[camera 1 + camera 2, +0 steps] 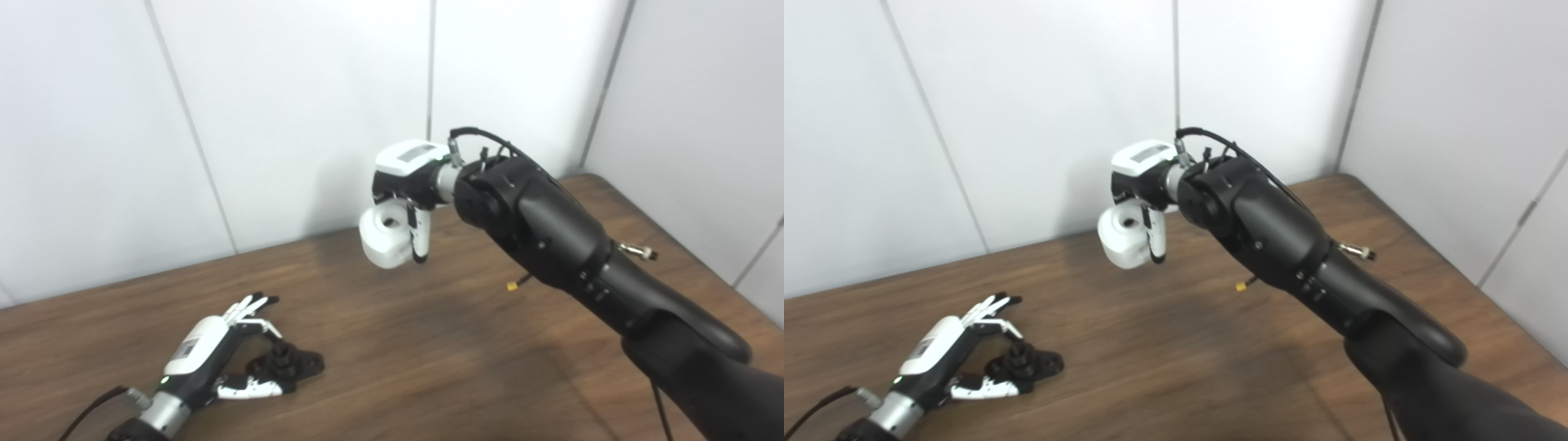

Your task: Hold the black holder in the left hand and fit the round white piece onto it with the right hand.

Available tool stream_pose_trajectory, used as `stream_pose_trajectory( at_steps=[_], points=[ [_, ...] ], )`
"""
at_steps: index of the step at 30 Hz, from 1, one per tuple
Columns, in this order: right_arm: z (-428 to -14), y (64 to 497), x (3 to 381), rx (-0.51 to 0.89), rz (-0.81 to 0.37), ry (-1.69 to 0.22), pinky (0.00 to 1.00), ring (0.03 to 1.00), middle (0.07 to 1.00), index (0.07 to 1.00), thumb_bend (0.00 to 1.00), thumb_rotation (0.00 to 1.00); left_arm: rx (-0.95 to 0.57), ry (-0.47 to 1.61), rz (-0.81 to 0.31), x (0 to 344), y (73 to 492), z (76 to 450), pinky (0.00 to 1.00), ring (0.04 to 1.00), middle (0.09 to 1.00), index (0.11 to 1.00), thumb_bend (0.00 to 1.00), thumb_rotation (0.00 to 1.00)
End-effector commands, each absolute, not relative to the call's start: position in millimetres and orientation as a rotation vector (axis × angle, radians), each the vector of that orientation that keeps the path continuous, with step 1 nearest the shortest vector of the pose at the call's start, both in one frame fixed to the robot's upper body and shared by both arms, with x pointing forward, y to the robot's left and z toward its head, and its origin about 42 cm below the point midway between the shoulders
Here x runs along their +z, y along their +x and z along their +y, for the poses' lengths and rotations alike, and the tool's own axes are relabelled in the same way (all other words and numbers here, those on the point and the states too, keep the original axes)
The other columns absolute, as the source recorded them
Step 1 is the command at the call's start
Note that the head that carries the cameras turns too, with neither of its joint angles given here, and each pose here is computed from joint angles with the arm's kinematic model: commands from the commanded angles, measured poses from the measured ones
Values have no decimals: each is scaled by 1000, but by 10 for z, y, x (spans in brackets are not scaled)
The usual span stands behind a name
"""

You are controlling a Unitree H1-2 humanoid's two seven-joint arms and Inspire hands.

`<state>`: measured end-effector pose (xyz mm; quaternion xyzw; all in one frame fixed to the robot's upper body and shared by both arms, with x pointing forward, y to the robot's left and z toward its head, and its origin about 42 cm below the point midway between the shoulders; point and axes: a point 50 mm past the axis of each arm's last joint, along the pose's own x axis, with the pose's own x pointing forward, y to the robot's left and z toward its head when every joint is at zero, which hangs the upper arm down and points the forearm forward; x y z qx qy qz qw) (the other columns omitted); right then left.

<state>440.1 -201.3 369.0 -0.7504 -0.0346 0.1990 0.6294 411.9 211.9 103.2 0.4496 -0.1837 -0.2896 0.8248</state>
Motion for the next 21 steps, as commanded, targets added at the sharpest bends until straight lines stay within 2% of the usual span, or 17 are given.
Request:
stream_pose_trajectory(
  at_steps=[1,4,7,12,21],
  points=[
    [-1899,4339,4039,398,-199,-1752,773,694,630,479,524,136,-751,1012,-176,303,3590,2093,1000,1000,941,481,525,64],
    [-1815,4272,4010,442,-223,-1749,703,705,665,479,524,133,-753,1016,-173,303,3601,2009,1000,1000,945,482,525,64],
    [-1755,4225,3973,460,-254,-1740,659,679,627,480,524,134,-745,1011,-179,303,3613,1951,1000,1000,943,481,525,66],
    [-1657,4201,3939,485,-273,-1714,724,721,654,479,524,133,-742,1017,-181,326,3640,1872,1000,1000,943,481,525,68],
    [-1557,4191,3841,551,-316,-1658,683,734,682,478,524,133,-743,1017,-183,352,3683,1723,1000,1000,945,481,525,67]
  ],
)
